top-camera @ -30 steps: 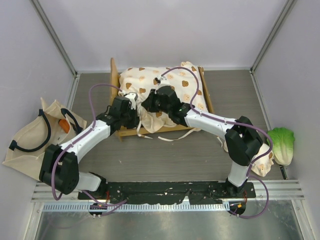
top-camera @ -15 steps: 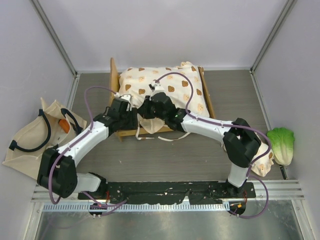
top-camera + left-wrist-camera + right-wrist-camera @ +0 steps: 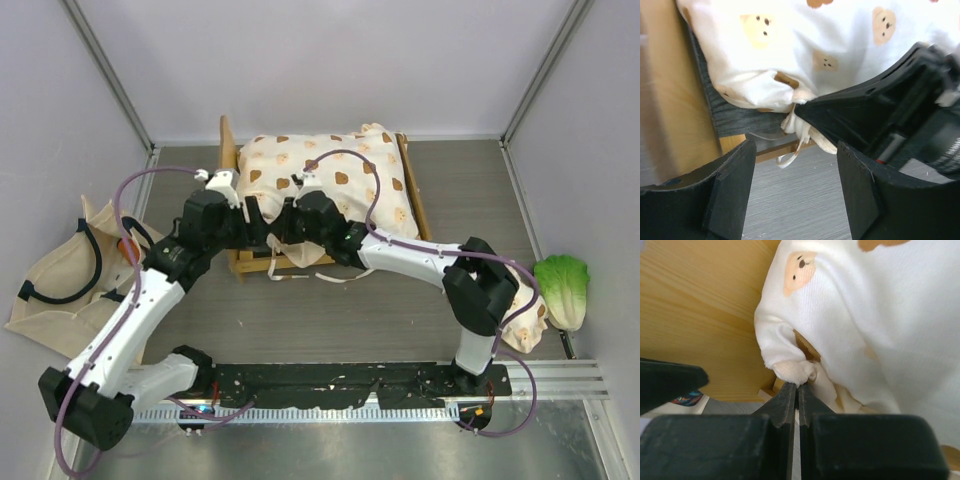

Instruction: Set up the pet bed

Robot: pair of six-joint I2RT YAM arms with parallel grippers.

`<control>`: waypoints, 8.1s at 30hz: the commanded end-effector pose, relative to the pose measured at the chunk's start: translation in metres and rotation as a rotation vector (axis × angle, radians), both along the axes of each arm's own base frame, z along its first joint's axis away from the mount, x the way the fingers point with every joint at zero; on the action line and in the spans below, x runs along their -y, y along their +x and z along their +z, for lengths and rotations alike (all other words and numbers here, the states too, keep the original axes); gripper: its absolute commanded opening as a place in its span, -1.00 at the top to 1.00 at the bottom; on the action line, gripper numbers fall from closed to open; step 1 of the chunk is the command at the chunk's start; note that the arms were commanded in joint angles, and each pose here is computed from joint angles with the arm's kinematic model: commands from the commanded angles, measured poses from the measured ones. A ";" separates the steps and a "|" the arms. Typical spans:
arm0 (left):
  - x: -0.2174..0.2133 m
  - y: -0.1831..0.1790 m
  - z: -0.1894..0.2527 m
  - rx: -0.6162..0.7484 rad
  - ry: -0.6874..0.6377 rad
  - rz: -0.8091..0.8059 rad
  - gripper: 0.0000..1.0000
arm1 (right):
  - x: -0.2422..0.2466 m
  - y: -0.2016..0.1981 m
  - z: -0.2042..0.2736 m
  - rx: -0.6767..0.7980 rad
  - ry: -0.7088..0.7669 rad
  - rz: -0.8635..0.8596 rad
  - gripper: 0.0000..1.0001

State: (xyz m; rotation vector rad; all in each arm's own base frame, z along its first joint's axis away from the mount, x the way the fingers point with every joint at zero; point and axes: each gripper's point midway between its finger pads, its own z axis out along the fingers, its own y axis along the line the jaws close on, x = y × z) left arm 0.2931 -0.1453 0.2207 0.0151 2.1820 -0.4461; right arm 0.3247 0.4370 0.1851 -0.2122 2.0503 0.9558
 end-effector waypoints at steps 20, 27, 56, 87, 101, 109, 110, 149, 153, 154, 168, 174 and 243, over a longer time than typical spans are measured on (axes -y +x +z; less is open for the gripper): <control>-0.066 -0.008 0.000 0.009 0.201 0.257 -0.69 | -0.047 -0.067 0.024 0.113 -0.059 0.228 -0.16; -0.071 -0.004 -0.020 -0.038 0.217 0.259 -0.46 | -0.004 -0.100 0.026 0.067 -0.009 0.221 -0.23; -0.073 0.046 -0.061 -0.179 0.204 0.219 1.00 | -0.009 -0.010 -0.087 0.002 0.033 -0.148 -0.01; -0.060 0.038 -0.071 -0.192 0.134 0.176 1.00 | 0.034 0.032 -0.197 -0.009 0.077 -0.759 0.66; -0.060 0.036 -0.070 -0.191 0.135 0.173 1.00 | 0.021 -0.012 -0.142 0.032 0.009 -0.378 0.99; -0.056 0.037 -0.072 -0.203 0.121 0.163 1.00 | -0.008 -0.065 -0.110 0.005 -0.026 -0.032 0.99; -0.056 0.037 -0.072 -0.202 0.119 0.164 1.00 | -0.012 -0.073 -0.104 -0.001 -0.032 0.006 0.99; 0.003 -0.068 -0.011 -0.123 -0.396 -0.038 -0.46 | -0.026 -0.129 -0.044 -0.159 -0.029 0.262 0.98; 0.017 -0.084 -0.041 -0.159 -0.407 -0.029 -0.44 | -0.020 -0.119 -0.040 -0.230 0.110 0.270 0.98; 0.019 -0.086 -0.044 -0.164 -0.411 -0.018 -0.44 | -0.015 -0.121 -0.044 -0.251 0.121 0.281 0.98; 0.038 -0.094 -0.114 -0.164 -0.293 -0.048 -0.38 | 0.008 -0.100 -0.041 -0.308 0.192 0.289 0.99; 0.030 -0.076 -0.106 -0.088 -0.208 -0.025 -0.38 | 0.012 -0.098 -0.042 -0.308 0.164 0.315 0.98; -0.031 -0.109 -0.142 -0.342 -0.035 0.302 1.00 | -0.034 -0.045 -0.034 -0.117 0.078 0.136 0.27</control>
